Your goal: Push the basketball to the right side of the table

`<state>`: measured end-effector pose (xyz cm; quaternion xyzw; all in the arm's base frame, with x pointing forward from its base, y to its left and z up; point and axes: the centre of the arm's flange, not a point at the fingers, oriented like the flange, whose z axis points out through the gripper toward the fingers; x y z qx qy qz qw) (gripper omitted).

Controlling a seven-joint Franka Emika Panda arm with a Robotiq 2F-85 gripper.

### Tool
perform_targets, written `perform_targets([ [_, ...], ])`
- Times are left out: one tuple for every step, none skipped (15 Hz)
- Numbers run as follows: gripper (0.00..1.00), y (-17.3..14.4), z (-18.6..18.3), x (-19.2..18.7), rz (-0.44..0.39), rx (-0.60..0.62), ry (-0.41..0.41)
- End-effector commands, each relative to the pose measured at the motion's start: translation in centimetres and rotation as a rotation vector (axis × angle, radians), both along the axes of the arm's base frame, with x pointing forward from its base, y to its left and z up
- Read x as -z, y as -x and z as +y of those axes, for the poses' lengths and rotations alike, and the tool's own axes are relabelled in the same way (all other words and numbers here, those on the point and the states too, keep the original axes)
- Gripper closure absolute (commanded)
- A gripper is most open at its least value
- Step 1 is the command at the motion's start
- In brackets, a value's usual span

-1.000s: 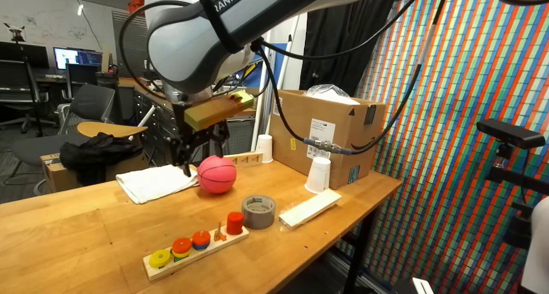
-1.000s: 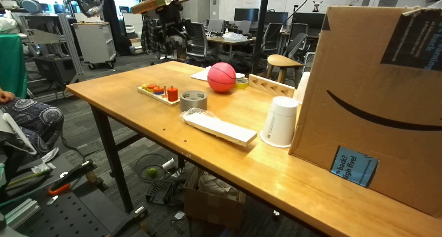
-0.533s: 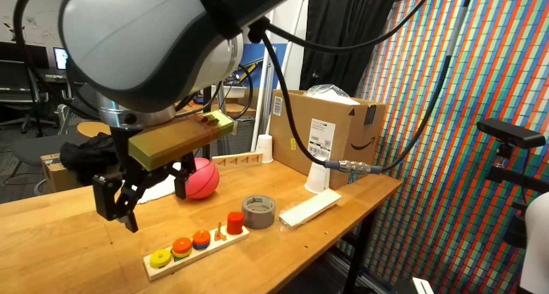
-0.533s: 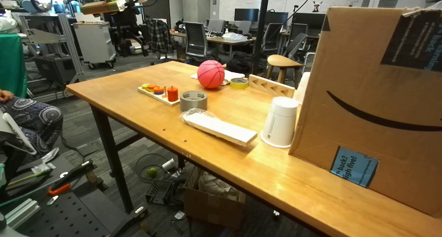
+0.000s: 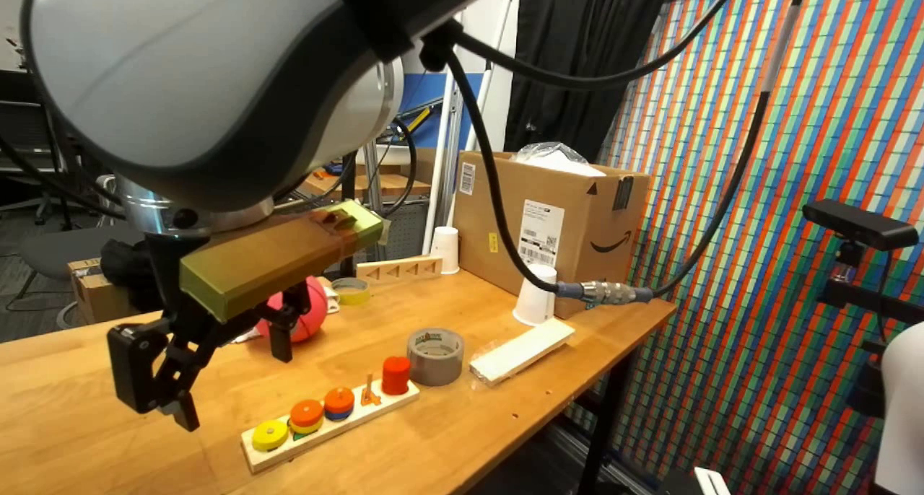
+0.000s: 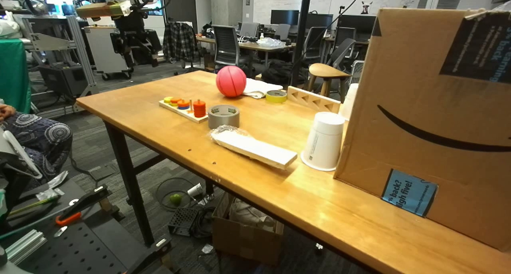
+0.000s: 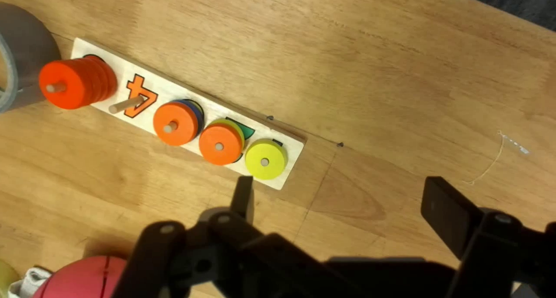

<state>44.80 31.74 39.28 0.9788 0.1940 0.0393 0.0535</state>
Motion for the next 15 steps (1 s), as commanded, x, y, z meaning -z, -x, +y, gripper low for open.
perform_targets([
  [0.00,-0.1,0.5,-0.9,-0.027,-0.014,-0.041],
  [0.00,-0.4,0.8,-1.1,-0.032,-0.016,-0.044],
  [0.00,-0.7,1.0,-1.2,-0.035,-0.018,-0.049],
  [0.00,-1.0,1.4,-1.1,-0.037,-0.021,-0.050],
  [0.00,-1.2,1.8,-1.3,-0.037,-0.025,-0.052],
  [0.00,-1.5,2.3,-1.3,-0.038,-0.030,-0.052],
  [0.00,-1.8,2.8,-1.2,-0.037,-0.033,-0.054],
  [0.00,-2.1,3.4,-1.3,-0.031,-0.037,-0.056],
  [0.00,-2.4,4.0,-1.3,-0.030,-0.042,-0.058],
  [0.00,-2.9,4.8,-1.1,-0.028,-0.047,-0.059],
  [0.00,-3.2,5.4,-1.2,-0.025,-0.054,-0.062],
  [0.00,-3.8,6.2,-1.1,-0.022,-0.060,-0.064],
  [0.00,-4.4,7.0,-1.0,-0.021,-0.067,-0.065],
  [0.00,-5.0,7.7,-1.1,-0.017,-0.075,-0.063],
  [0.00,-5.6,8.3,-1.0,-0.016,-0.080,-0.062],
])
